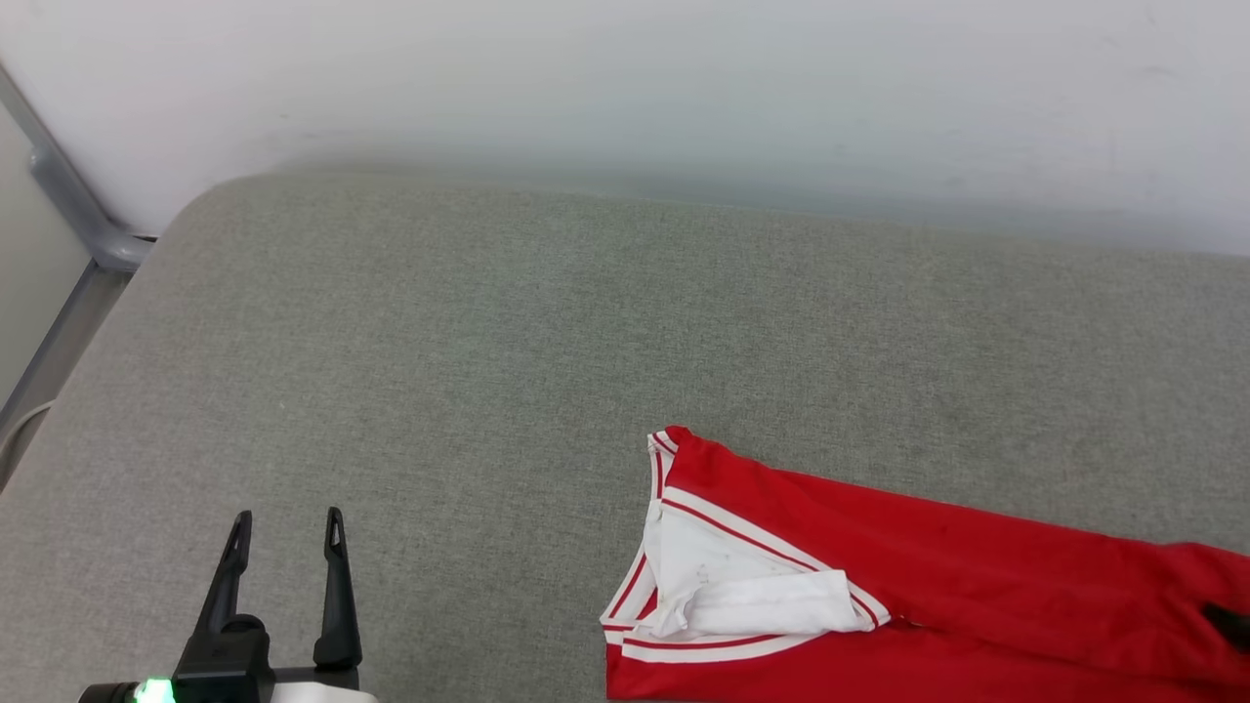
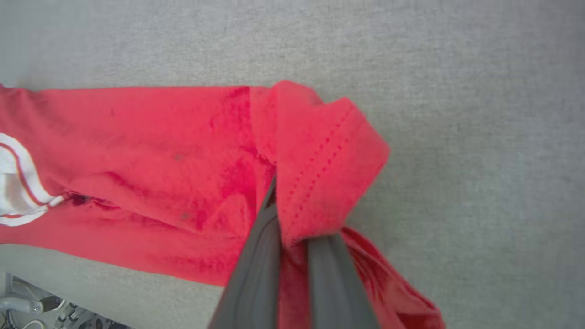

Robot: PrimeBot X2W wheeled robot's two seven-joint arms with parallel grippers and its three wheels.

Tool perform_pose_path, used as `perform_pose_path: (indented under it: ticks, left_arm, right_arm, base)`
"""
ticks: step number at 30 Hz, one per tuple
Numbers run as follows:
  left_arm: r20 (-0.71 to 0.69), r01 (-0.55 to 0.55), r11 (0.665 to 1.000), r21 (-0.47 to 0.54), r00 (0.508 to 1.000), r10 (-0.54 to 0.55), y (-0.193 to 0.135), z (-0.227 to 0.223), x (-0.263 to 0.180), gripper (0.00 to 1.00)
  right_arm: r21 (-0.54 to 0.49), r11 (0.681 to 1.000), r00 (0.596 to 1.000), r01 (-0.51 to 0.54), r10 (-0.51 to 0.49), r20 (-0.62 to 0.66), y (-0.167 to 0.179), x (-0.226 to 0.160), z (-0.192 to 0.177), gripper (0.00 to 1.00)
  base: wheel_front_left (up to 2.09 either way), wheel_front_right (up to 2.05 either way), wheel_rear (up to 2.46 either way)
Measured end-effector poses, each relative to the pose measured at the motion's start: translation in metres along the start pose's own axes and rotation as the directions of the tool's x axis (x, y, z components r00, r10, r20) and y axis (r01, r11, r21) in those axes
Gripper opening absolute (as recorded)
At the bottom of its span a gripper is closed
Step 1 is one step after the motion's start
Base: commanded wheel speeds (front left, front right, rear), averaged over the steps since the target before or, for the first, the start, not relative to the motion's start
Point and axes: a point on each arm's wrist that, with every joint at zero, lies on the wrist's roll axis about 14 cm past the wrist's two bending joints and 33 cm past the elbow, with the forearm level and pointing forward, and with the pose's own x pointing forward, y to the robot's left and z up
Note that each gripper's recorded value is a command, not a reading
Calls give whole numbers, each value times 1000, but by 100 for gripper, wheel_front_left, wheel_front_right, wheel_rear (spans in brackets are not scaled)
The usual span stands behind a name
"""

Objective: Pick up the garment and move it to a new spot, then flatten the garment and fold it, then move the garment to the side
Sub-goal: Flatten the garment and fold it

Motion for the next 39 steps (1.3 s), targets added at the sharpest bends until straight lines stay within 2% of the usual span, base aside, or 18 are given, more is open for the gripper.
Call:
perform_pose_path:
  ticks: [4, 8, 13, 19, 29, 34, 39]
  left_arm:
    - [-6, 8, 1000, 4, 1000, -8, -1, -2, -2, 100]
    - [-10, 8, 1000, 6, 1000, -8, -1, -3, -3, 100]
    - [-15, 13, 1000, 8, 1000, -13, -3, -4, -4, 100]
    - [-16, 16, 1000, 8, 1000, -16, -4, -5, -2, 100]
    - [-27, 10, 1000, 8, 1000, -9, -5, -8, 7, 100]
    - [-38, -1, 1000, 7, 999, 1, -2, -11, 9, 100]
    - [-50, -4, 1000, 7, 999, 5, -2, -15, 10, 100]
  right_arm:
    - [-7, 993, 992, -117, 118, 48, 40, -3, 8, 0]
    - [-58, 971, 969, -231, 235, 81, 84, -9, 14, 0]
    - [-170, 928, 937, -332, 346, 57, 136, -14, 10, 0]
    - [-306, 851, 894, -427, 448, -2, 193, -13, 8, 0]
    - [-496, 710, 845, -500, 524, -103, 265, 15, 2, 0]
    - [-545, 663, 828, -513, 549, -112, 296, 34, 1, 0]
    - [-571, 625, 823, -532, 539, -177, 318, 55, -16, 0]
  base:
    - [0, 0, 0]
    - [0, 0, 0]
    - [0, 0, 0]
    - [0, 0, 0]
    - [0, 0, 0]
    - [0, 0, 0]
    - [0, 0, 0]
